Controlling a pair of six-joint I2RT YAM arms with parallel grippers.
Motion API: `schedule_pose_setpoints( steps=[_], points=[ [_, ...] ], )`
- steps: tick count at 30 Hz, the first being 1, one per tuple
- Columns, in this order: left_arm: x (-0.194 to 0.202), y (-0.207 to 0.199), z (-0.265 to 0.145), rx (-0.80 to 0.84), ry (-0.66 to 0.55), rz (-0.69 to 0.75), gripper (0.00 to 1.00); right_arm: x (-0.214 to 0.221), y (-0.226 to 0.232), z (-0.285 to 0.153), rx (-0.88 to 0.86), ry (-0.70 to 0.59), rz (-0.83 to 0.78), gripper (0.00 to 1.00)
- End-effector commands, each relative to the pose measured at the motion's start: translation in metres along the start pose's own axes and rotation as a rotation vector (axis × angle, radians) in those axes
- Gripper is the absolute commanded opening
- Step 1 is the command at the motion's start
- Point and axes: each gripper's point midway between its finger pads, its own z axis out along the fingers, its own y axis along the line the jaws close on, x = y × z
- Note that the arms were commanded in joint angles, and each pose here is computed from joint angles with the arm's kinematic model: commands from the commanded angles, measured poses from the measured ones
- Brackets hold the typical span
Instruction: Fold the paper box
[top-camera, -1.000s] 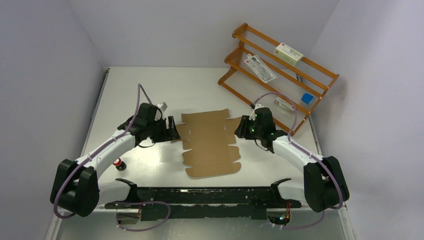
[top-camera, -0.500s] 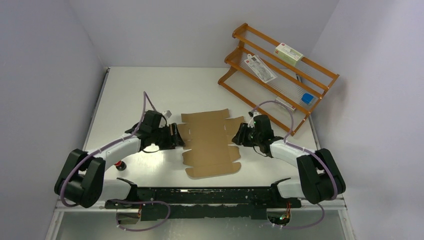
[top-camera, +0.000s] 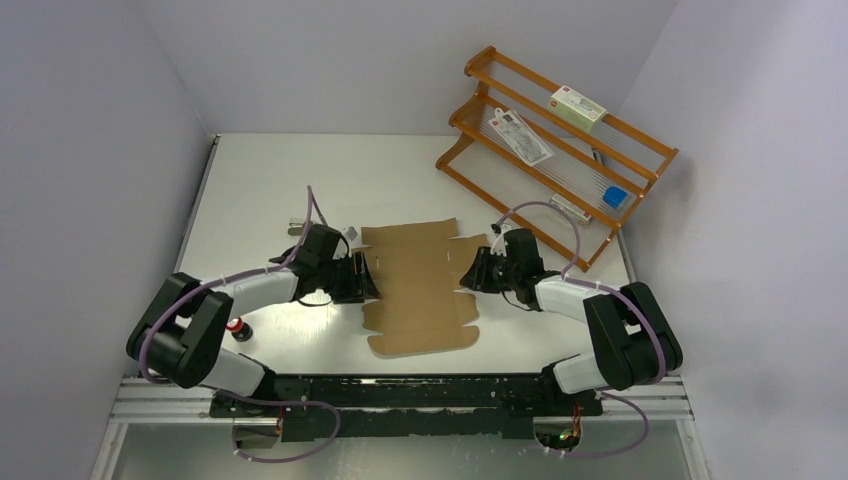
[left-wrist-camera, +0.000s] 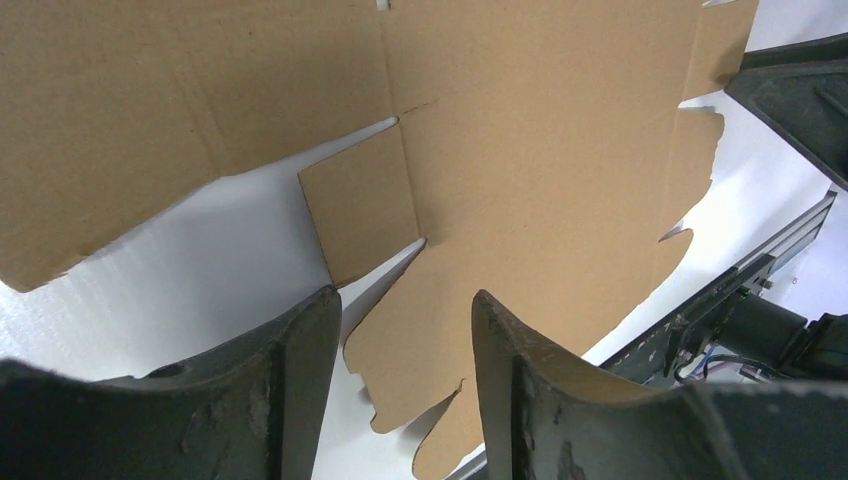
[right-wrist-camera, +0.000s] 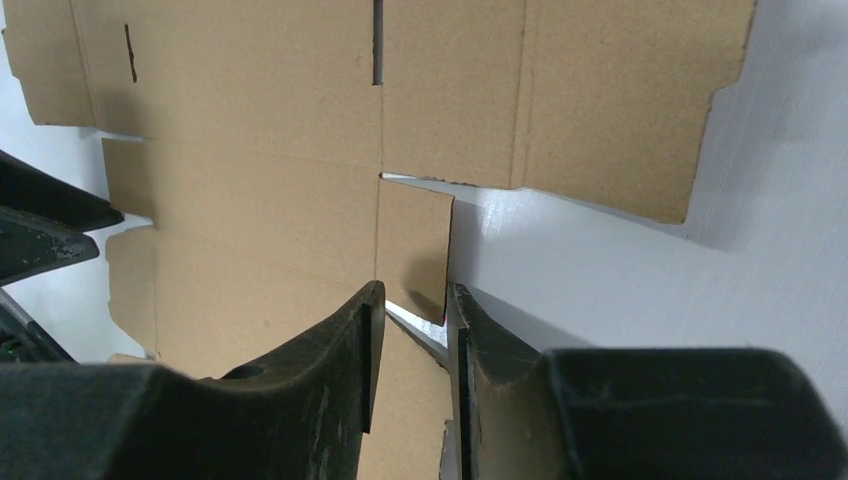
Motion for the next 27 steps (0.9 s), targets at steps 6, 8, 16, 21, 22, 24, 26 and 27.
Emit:
schedule_pose_setpoints(
  steps=[6, 8, 16, 21, 22, 24, 26, 27],
  points=[
    [-0.023, -0.008, 0.006, -0.023, -0.079, 0.015, 0.53, -0.006, 0.002, -0.002, -0.004, -0.007, -0.015, 0.29],
    [-0.026, -0.002, 0.002, -0.062, -0.105, 0.005, 0.53, -0.006, 0.001, -0.001, 0.002, -0.003, -0.019, 0.28],
    [-0.04, 0.014, -0.012, -0.153, -0.236, -0.062, 0.56, -0.007, -0.004, -0.003, 0.031, -0.018, -0.016, 0.28],
    [-0.04, 0.008, 0.0, -0.111, -0.197, -0.057, 0.52, -0.008, -0.004, -0.002, 0.029, -0.018, -0.007, 0.27],
    [-0.037, 0.006, 0.004, -0.092, -0.173, -0.057, 0.51, -0.008, -0.003, -0.002, 0.027, -0.02, -0.006, 0.27],
    [-0.031, 0.006, 0.011, -0.075, -0.142, -0.063, 0.49, -0.009, -0.002, -0.002, 0.021, -0.021, -0.004, 0.27],
    [-0.03, 0.005, 0.016, -0.061, -0.131, -0.062, 0.48, -0.009, -0.001, -0.002, 0.018, -0.02, -0.007, 0.27],
    [-0.029, 0.006, 0.018, -0.059, -0.126, -0.063, 0.48, -0.009, -0.001, -0.002, 0.018, -0.019, -0.007, 0.27]
  ],
)
